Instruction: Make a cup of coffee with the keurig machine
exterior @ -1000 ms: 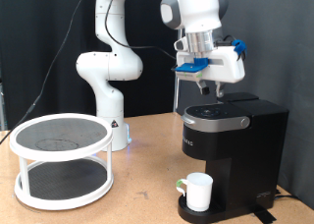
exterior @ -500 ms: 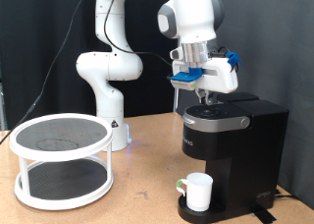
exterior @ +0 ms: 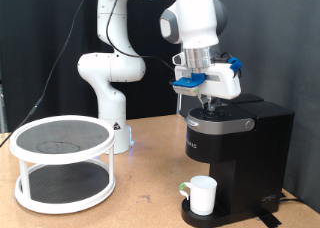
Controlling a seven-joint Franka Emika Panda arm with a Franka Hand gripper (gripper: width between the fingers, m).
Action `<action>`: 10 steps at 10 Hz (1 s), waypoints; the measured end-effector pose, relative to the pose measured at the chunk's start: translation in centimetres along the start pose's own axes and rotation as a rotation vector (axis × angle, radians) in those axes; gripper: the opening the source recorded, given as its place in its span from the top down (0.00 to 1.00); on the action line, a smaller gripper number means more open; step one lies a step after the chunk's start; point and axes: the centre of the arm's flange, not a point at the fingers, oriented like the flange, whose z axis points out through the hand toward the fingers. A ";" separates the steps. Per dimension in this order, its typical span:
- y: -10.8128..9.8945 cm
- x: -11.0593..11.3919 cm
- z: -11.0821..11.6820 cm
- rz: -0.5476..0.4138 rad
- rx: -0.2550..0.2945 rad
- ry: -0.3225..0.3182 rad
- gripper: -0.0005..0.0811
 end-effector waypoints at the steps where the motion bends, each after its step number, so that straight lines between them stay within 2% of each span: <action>1: 0.0 -0.1 0.2 -0.003 0.008 -0.005 0.99; 6: -0.1 -0.4 0.6 -0.004 0.005 -0.012 0.99; 8: -0.5 -0.4 0.7 0.020 -0.031 -0.009 0.99; 10: -1.4 -0.2 0.8 0.075 -0.102 -0.018 0.99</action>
